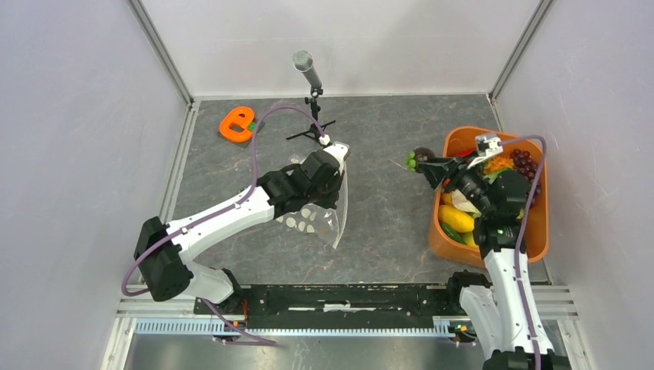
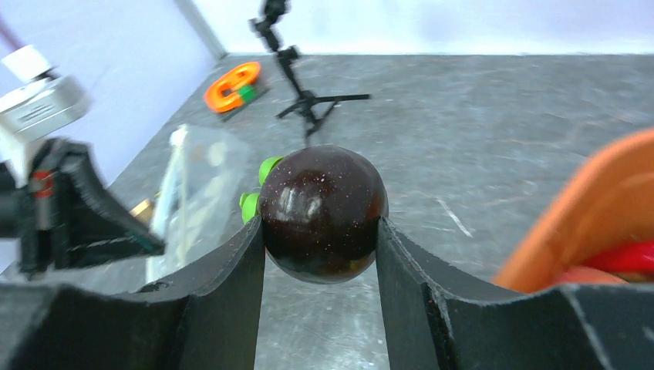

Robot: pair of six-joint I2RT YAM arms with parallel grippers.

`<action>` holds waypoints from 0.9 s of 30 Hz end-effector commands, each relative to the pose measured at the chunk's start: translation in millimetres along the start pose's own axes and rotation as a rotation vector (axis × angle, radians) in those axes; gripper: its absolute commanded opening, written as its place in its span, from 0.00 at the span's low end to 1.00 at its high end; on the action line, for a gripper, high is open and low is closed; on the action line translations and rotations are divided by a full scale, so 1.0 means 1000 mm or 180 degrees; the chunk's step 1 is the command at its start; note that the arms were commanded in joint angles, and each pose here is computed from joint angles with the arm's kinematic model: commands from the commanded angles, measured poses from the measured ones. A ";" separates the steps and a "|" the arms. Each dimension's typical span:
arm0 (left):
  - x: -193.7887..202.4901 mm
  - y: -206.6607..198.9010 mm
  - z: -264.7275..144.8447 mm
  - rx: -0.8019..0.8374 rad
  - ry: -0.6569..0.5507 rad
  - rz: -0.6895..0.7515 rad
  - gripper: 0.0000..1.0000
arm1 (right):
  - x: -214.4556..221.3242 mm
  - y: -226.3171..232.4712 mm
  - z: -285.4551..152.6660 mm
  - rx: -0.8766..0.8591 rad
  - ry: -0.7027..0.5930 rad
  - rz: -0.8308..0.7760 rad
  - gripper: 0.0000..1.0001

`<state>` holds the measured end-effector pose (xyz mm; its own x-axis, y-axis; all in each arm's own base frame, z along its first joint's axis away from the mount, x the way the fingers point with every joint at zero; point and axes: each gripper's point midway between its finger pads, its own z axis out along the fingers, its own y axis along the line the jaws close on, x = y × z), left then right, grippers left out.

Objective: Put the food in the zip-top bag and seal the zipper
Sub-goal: Place the fake fruit in the zipper food storage bag.

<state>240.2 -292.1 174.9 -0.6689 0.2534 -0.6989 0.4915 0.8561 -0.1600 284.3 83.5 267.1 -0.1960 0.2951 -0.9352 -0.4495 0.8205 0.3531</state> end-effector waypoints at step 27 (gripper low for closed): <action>-0.027 -0.012 -0.020 0.0237 -0.0308 -0.0109 0.02 | 0.128 0.176 0.030 -0.2073 0.1021 -0.0281 0.36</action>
<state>240.4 -295.1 187.5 -0.6516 0.2273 -0.7237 0.5009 0.8454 -0.1855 201.7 274.3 204.7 -0.3918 -0.0076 -0.9200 -0.8612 0.3550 0.3638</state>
